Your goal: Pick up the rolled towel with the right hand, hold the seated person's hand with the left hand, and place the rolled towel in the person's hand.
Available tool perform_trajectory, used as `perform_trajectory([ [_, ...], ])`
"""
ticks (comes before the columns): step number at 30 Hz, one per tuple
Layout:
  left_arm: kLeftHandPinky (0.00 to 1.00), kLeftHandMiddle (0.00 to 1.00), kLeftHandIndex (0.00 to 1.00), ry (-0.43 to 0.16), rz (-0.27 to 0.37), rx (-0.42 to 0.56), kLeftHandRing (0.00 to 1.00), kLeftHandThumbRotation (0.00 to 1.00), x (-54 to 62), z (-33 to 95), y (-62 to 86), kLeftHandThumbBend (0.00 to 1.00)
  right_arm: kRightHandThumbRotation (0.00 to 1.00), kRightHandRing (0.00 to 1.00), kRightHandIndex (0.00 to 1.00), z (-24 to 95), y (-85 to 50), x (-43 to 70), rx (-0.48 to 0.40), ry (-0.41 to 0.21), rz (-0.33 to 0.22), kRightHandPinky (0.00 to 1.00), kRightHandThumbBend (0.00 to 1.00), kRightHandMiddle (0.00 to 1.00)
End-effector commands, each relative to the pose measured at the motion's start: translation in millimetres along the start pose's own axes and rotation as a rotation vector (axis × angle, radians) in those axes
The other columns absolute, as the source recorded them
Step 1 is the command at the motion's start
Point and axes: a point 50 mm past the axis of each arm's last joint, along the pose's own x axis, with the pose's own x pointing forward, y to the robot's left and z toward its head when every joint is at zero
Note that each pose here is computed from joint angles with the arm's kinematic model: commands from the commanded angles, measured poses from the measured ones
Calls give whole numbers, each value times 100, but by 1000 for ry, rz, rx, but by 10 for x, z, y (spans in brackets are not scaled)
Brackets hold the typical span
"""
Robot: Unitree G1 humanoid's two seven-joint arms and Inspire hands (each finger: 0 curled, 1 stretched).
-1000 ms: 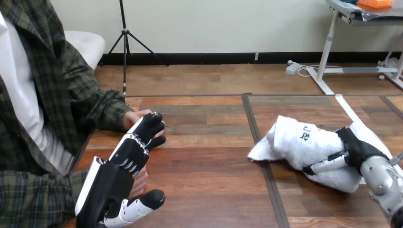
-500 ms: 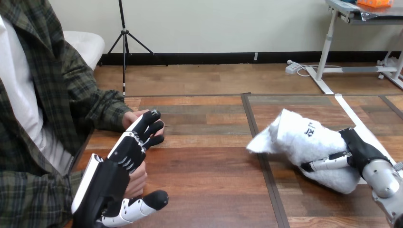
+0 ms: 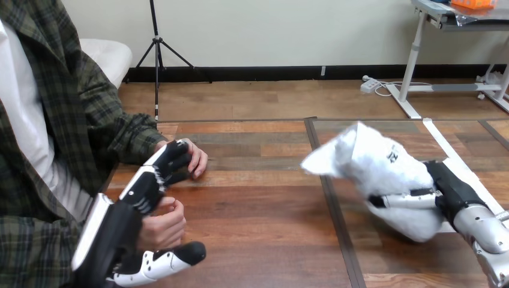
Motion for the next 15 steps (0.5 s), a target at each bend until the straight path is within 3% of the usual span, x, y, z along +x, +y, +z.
perform_trajectory([
  [1,83,92,91,-90,-11,172,90,56,123,135,180,100,0,18,24,448,-107,74,98,-213,-33,14,70,24],
  [8,84,94,93,-63,-30,323,92,59,95,163,309,100,0,15,23,468,-79,27,179,-268,8,11,67,22],
  [15,85,96,95,-28,-38,398,94,57,75,181,430,100,0,14,22,477,-41,-26,199,-311,29,10,66,21],
])
